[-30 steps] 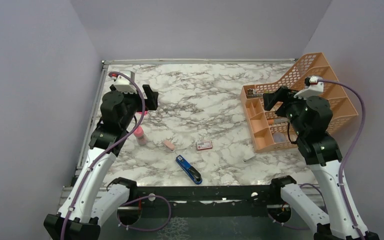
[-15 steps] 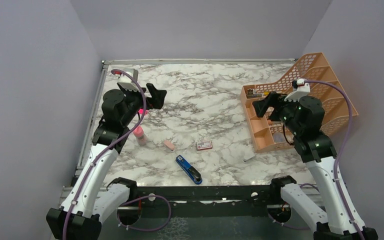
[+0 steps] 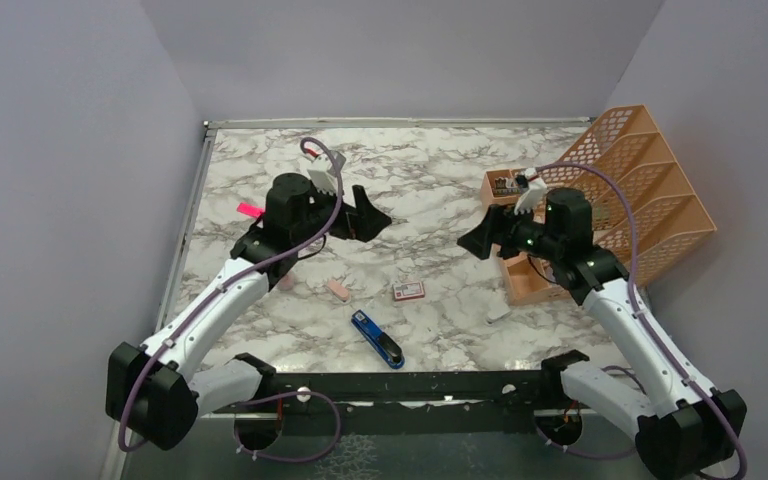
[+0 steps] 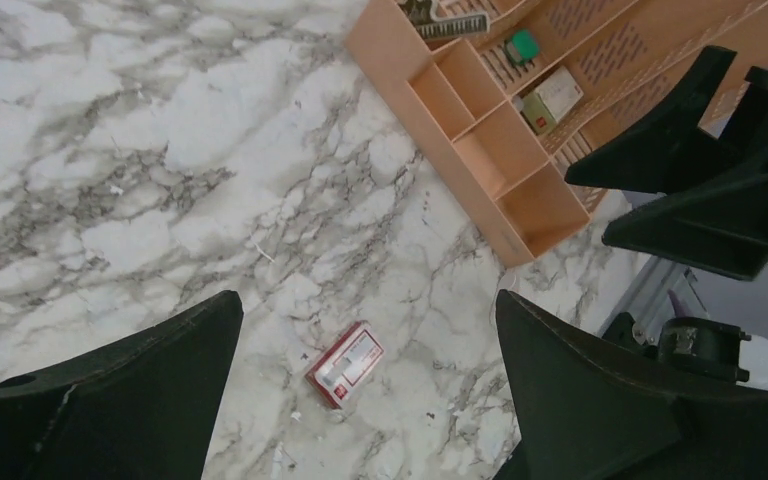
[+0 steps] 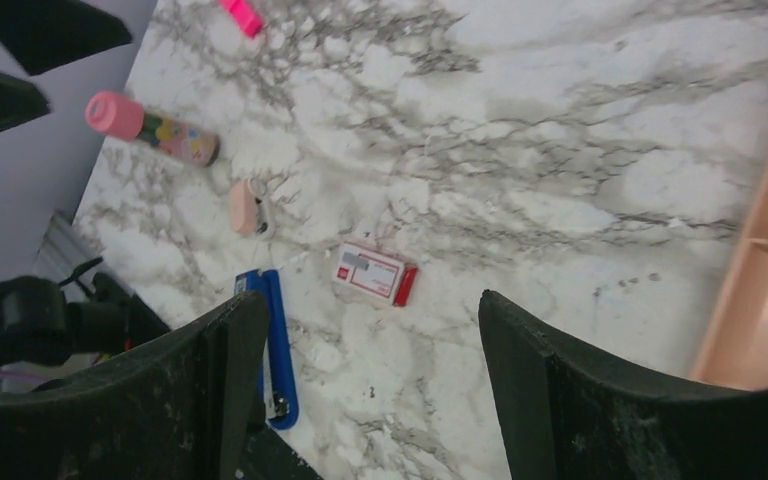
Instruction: Load the staples into the stapler
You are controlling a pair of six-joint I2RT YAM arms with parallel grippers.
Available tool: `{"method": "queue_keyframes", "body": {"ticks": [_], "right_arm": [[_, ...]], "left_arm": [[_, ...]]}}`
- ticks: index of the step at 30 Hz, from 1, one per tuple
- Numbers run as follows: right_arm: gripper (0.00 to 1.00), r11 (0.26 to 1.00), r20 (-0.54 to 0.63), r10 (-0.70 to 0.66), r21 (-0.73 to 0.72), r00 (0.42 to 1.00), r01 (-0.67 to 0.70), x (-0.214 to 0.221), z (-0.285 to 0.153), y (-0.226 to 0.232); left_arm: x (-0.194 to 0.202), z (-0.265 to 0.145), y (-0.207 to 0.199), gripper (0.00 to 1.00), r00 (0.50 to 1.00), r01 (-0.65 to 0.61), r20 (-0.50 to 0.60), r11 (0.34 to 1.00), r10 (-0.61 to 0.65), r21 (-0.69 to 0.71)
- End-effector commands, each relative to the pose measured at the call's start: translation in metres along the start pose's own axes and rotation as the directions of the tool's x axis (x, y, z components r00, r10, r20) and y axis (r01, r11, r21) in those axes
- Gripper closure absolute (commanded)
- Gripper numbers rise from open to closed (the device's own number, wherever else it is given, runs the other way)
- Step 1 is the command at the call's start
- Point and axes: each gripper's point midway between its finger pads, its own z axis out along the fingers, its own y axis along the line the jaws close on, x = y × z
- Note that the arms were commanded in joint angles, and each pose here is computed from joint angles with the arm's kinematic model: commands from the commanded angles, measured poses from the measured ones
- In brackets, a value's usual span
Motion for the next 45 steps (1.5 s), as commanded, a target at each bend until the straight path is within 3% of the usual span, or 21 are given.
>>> {"method": "queue_keyframes", "body": {"ticks": [1,6,12,19,26,32,45], "right_arm": [[0.18,0.996,-0.033,-0.044,-0.081,0.998,0.042,0.018,0.016,0.032],[0.20,0.995,-0.171,-0.081,-0.073,0.982,0.069,0.074,0.042,0.053],[0.21,0.998,-0.255,-0.003,0.067,0.967,0.021,0.113,0.066,0.046],[0.26,0.971,-0.271,0.105,0.236,0.957,-0.040,0.120,0.083,0.024],[0.48,0.965,-0.333,0.124,0.258,0.935,-0.037,0.135,0.097,0.020],[0.51,0.966,-0.386,0.149,0.253,0.910,-0.051,0.152,0.105,0.019],[0.58,0.963,-0.432,0.133,0.269,0.892,-0.013,0.167,0.115,0.010]], "left_arm": [[0.041,0.014,0.022,0.04,0.988,0.101,-0.098,0.983,-0.117,-0.152],[0.065,0.020,0.036,0.05,0.970,0.176,-0.127,0.958,-0.208,-0.227],[0.103,0.022,0.049,0.17,0.932,0.248,-0.185,0.919,-0.313,-0.308],[0.135,0.035,0.046,0.24,0.897,0.293,-0.233,0.900,-0.375,-0.322],[0.165,0.043,0.050,0.30,0.848,0.385,-0.236,0.858,-0.474,-0.340],[0.177,0.054,0.038,0.31,0.820,0.456,-0.240,0.847,-0.519,-0.274],[0.206,0.061,0.036,0.54,0.806,0.431,-0.300,0.853,-0.510,-0.293]]}}
